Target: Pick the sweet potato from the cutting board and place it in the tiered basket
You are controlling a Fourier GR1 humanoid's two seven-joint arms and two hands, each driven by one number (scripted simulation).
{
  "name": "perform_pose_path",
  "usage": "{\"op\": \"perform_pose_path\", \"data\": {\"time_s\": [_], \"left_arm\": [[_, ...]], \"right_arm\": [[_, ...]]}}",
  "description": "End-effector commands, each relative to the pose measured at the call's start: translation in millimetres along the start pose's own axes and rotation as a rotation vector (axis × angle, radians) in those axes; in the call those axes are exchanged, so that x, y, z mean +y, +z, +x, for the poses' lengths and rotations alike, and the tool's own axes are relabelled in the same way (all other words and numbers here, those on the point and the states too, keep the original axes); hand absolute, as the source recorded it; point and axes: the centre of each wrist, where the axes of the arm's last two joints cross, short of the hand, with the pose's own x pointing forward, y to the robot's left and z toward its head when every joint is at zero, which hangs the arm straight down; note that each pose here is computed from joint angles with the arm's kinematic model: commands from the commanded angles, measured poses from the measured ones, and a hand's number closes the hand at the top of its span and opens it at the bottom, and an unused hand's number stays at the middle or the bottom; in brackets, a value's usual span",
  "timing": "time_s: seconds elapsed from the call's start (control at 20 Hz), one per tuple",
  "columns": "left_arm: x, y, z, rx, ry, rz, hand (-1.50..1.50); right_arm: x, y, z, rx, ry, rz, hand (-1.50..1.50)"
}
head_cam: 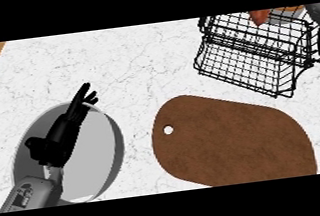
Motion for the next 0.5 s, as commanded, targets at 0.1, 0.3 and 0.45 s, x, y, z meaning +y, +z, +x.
{"op": "perform_pose_path", "data": {"time_s": [0.1, 0.3, 0.45], "left_arm": [[-15, -4, -7, 0.057, 0.05, 0.01, 0.0], [-9, 12, -14, 0.056, 0.053, 0.001, 0.0], [-9, 14, -20, 0.029, 0.064, 0.03, 0.0]], "right_arm": [[32, -8, -15, 0.223, -0.224, 0.137, -1.5], [19, -6, 5, 0.197, -0.326, 0.145, -1.5], [-3, -10, -12, 0.174, -0.37, 0.049, -1.5]]}}
